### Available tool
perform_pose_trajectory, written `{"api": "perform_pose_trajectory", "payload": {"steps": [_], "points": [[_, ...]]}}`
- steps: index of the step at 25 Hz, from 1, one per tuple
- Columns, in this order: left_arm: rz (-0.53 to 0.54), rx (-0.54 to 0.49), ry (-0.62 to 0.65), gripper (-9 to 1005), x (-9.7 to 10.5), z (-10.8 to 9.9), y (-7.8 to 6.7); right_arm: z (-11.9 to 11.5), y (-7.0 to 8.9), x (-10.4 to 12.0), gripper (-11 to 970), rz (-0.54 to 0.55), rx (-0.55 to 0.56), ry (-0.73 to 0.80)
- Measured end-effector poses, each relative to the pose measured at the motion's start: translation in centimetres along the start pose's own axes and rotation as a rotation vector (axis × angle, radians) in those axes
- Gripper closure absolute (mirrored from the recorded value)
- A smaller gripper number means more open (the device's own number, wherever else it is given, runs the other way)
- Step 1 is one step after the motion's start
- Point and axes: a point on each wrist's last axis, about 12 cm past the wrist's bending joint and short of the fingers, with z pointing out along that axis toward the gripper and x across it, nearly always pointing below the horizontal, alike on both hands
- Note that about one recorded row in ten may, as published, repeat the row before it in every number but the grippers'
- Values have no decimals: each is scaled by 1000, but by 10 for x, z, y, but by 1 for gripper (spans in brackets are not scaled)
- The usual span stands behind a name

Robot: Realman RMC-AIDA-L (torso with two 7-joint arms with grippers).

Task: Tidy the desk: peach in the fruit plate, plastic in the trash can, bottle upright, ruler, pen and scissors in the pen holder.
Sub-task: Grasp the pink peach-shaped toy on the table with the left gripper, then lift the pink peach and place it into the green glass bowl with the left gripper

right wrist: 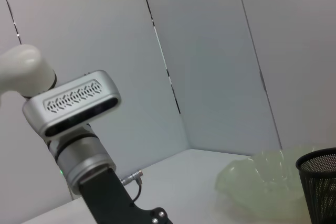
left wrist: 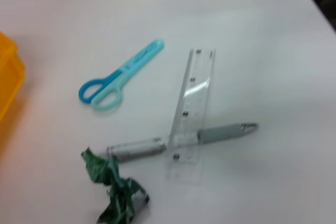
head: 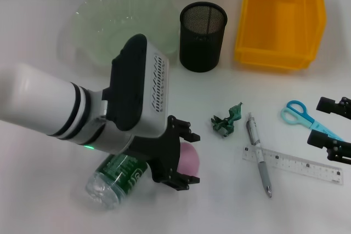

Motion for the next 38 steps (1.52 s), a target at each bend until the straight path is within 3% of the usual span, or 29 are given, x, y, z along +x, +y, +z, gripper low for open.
{"api": "perform_pose_trajectory", "payload": {"steps": [8,15,19,21,22,23,27,28,30,31,32,33,38], "points": [[48,5,76,259,1,7,1,2,0,-1,135,0,-8,-2],[66,19,124,490,-4,9,2,3,0,-1,136,0,-11,-3],[79,23,65,575,-15,1,1,2,0,0,136,1,-9,-5],[81,35,-9,617,-20,-10,2,2,0,0,136,4,-6,-4],[77,23,-98,638,-22,-26,8,1,1,1,136,5,-5,-4],[77,23,-98,660,-22,-26,8,1,1,1,136,5,-4,-4],[17,-128,-312,748,-11,-69,30,1,1,1,136,7,-2,-5],[17,-128,-312,771,-11,-69,30,1,1,1,136,7,-2,-5],[-108,-293,-459,816,7,-91,50,1,1,1,136,7,-3,-5],[-240,-419,-549,842,23,-99,68,1,1,1,136,7,-3,-6],[-322,-488,-576,868,33,-98,79,2,0,0,136,5,-6,-6],[-322,-488,-576,875,33,-98,79,2,0,0,136,5,-6,-6],[-528,-666,-541,911,63,-79,113,5,-1,-1,137,3,-14,-9]]}}
